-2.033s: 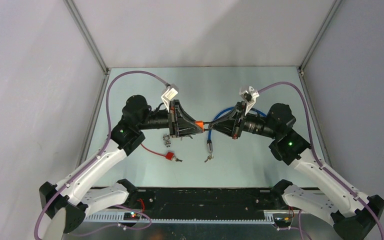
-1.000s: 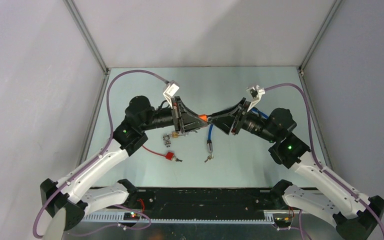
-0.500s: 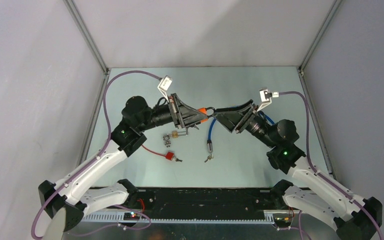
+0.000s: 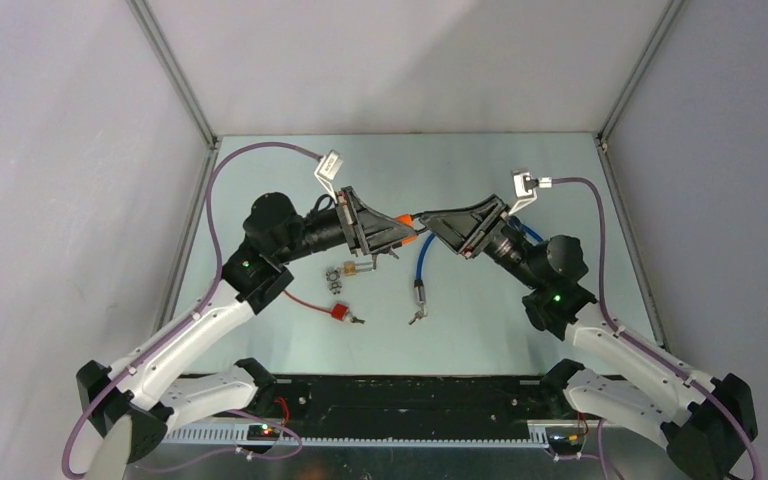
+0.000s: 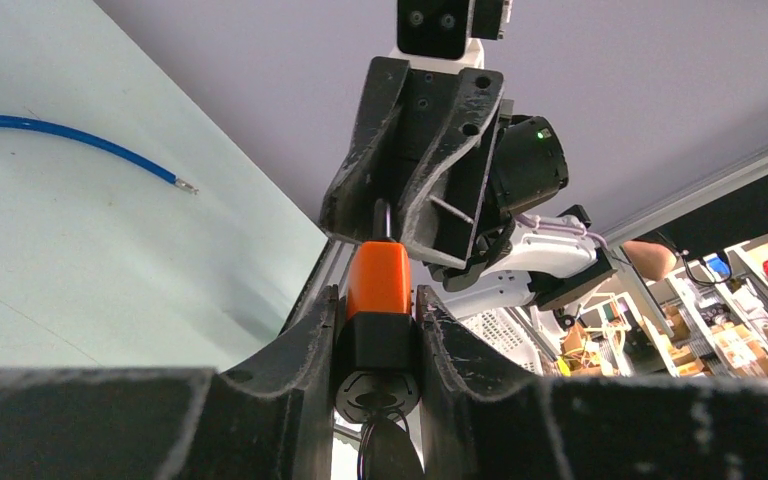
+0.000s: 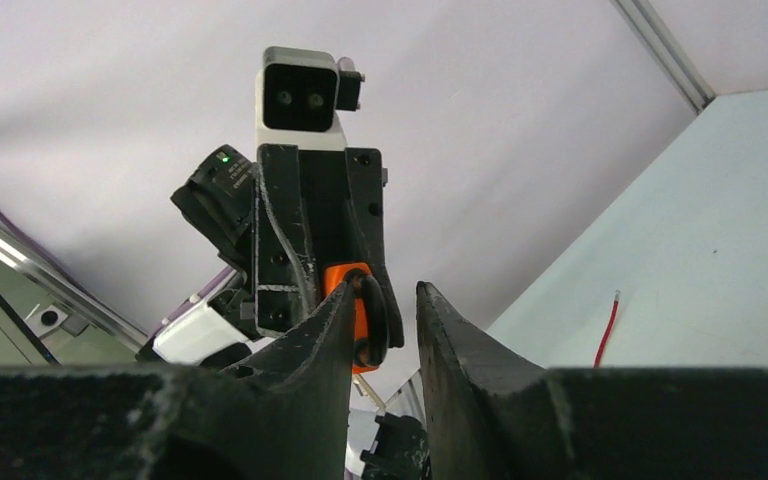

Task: Lock with the key
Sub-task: Lock the lock.

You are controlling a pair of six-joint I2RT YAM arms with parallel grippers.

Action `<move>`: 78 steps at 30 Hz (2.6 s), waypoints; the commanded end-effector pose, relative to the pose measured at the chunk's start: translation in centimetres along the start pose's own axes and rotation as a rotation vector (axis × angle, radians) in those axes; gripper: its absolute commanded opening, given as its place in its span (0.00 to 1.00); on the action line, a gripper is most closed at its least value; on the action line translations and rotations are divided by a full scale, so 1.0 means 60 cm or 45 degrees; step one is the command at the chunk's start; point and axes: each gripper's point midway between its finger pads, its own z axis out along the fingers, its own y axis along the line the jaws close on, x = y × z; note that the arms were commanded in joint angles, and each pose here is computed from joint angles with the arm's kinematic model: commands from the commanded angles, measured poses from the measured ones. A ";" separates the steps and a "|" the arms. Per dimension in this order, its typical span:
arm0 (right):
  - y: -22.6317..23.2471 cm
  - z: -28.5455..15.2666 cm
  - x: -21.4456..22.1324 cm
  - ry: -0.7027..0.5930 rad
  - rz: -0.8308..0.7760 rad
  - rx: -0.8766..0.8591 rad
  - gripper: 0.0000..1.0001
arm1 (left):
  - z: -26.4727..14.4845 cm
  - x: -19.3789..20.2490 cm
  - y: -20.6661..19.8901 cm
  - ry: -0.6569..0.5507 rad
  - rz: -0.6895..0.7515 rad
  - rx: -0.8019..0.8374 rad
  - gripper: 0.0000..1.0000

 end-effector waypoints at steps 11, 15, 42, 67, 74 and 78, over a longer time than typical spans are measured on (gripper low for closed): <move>0.019 0.009 -0.023 0.012 -0.050 -0.041 0.00 | -0.012 -0.042 -0.043 -0.089 0.173 0.103 0.72; 0.029 -0.003 -0.046 0.014 -0.161 -0.060 0.00 | -0.033 -0.037 -0.006 -0.034 0.316 0.063 0.92; 0.094 -0.023 -0.015 0.343 -0.681 -0.303 0.00 | -0.054 0.071 0.004 0.366 0.754 0.403 0.68; 0.108 -0.030 -0.122 -0.013 -0.765 -0.131 0.00 | -0.044 0.060 0.066 0.370 0.749 0.135 0.00; 0.103 -0.052 -0.154 -0.089 -0.721 -0.079 0.00 | -0.048 0.037 0.085 0.328 0.738 0.057 0.00; 0.102 -0.049 -0.144 -0.057 -0.685 -0.116 0.00 | -0.046 0.036 0.088 0.336 0.714 0.058 0.00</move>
